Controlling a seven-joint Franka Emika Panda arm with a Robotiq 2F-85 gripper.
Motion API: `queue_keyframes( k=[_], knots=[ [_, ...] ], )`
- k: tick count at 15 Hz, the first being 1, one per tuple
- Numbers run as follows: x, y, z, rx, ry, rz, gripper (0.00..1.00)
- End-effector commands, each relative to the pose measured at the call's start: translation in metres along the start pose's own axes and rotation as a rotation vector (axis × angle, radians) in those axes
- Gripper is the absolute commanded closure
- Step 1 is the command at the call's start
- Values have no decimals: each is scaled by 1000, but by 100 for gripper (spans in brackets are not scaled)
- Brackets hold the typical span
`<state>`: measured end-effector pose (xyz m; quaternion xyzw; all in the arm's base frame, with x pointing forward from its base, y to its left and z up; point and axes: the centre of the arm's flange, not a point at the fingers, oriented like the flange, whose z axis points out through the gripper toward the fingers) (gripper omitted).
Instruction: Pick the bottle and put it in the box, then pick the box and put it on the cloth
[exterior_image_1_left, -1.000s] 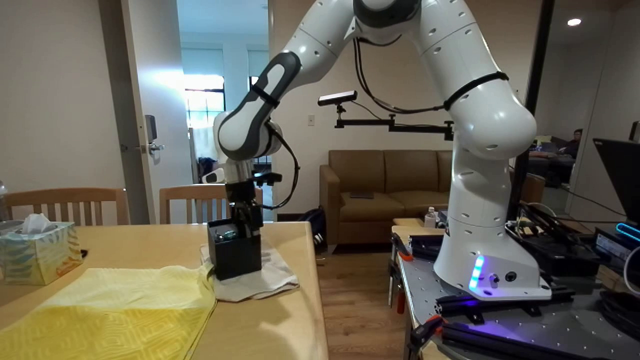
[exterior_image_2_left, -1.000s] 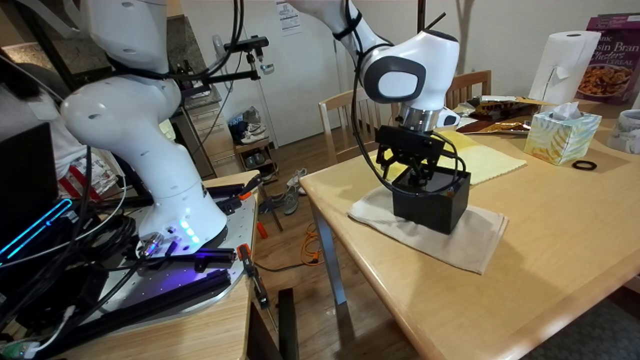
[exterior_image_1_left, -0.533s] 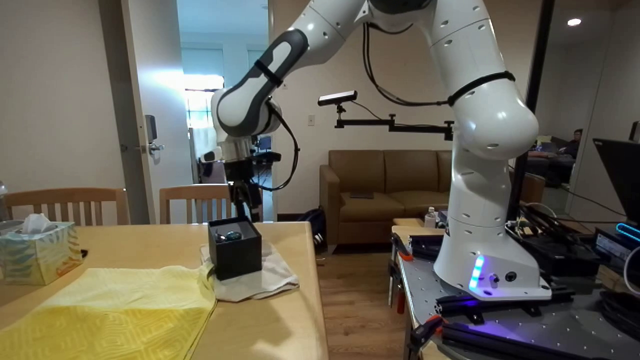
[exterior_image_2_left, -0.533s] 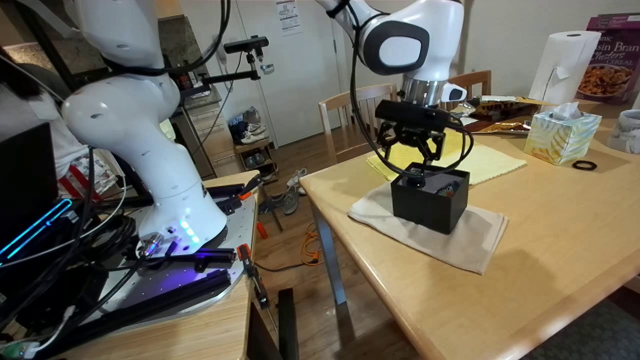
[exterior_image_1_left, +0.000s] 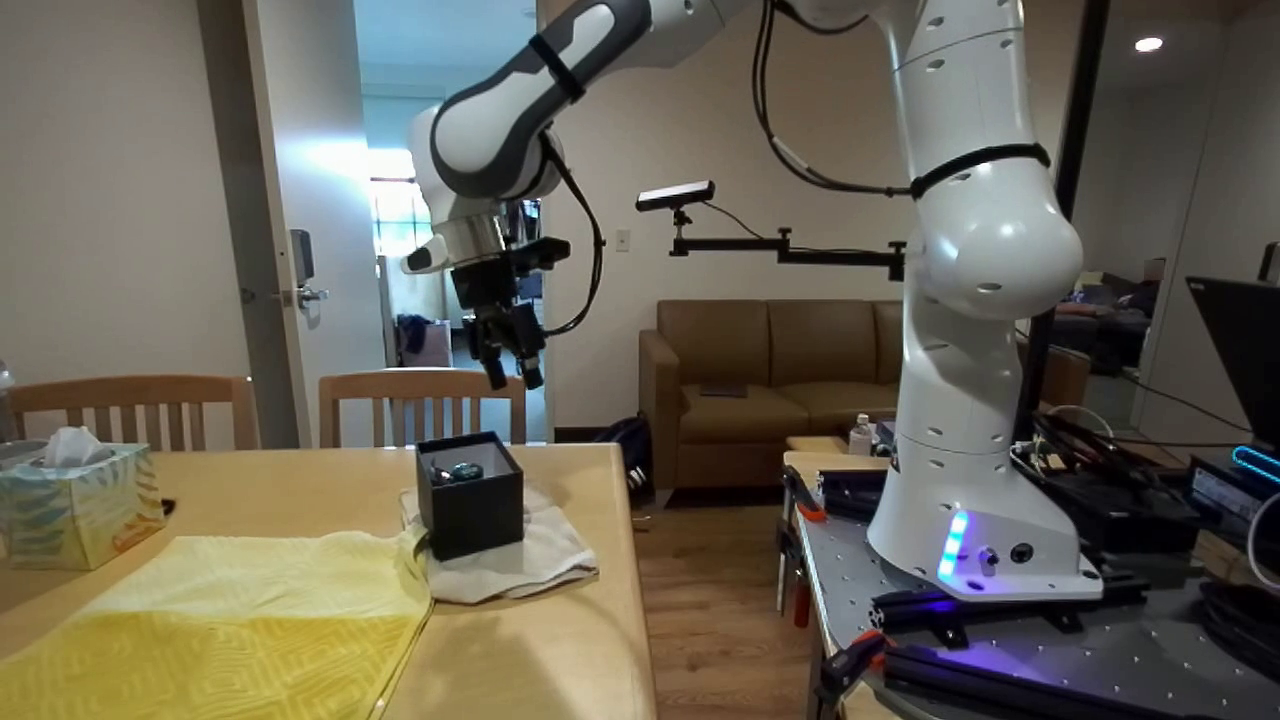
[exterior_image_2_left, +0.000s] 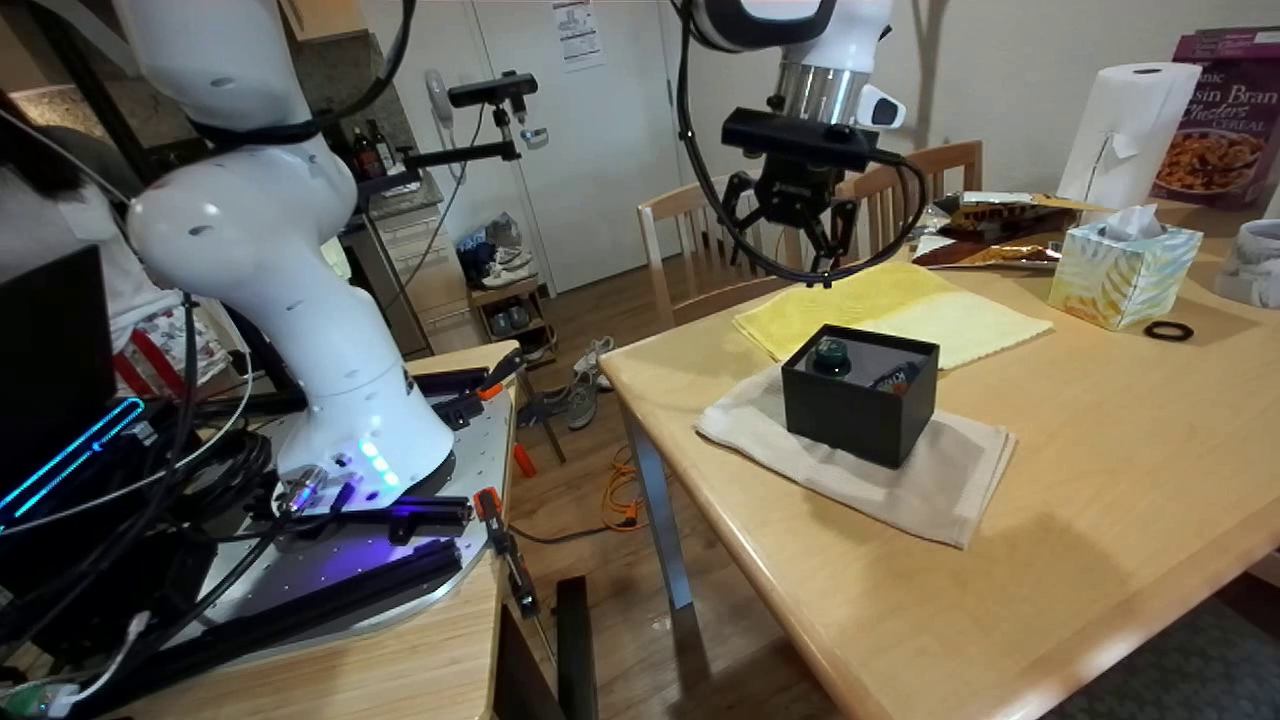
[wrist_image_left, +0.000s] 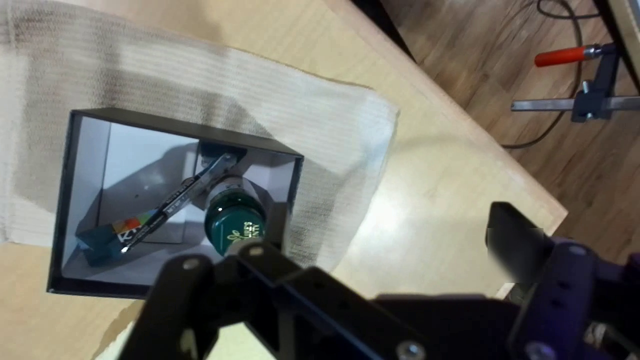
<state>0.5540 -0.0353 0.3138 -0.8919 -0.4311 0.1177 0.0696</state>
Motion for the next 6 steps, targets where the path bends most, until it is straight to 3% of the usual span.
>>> queue_keyframes(
  k=[1,2,6],
  knots=[
    [0,-23,2,2,-71,-132,0],
    [5,-10,1,7,-35,-61,0],
    [9,-16,6,9,-56,-103,0]
  ],
)
